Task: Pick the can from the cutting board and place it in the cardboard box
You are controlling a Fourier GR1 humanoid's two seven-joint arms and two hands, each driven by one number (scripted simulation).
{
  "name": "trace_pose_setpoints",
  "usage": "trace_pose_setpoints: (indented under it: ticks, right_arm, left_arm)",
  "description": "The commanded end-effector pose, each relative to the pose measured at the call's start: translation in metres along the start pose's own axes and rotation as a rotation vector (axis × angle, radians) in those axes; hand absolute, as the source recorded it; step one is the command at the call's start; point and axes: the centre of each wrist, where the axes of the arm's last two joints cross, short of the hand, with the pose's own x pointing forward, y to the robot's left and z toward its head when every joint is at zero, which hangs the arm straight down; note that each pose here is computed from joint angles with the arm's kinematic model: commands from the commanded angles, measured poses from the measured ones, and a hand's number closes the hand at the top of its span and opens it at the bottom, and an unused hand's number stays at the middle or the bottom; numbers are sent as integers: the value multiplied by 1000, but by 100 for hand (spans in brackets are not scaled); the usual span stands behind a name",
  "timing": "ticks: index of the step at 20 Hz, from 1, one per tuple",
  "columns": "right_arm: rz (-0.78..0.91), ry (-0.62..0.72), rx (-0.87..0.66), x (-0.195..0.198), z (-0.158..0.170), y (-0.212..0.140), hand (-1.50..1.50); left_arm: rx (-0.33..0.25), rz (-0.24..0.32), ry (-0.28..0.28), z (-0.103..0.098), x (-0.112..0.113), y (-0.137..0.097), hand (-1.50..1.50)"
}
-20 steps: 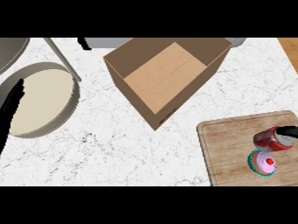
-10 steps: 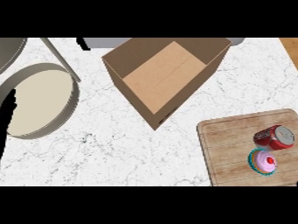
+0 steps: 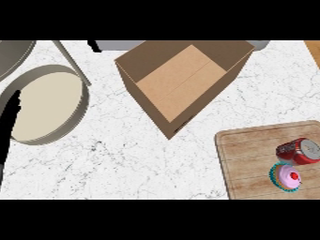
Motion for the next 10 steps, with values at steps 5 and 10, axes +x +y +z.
trace_pose_setpoints:
  ticks: [5,10]
  right_arm:
    - [237,123,329,22,-43,-12,-150]
    - [233,158,432,24,-60,-11,-150]
  left_arm:
    - [-7,5,-6,1,-12,4,0]
    - [1,2,3,-1,0,-1,0]
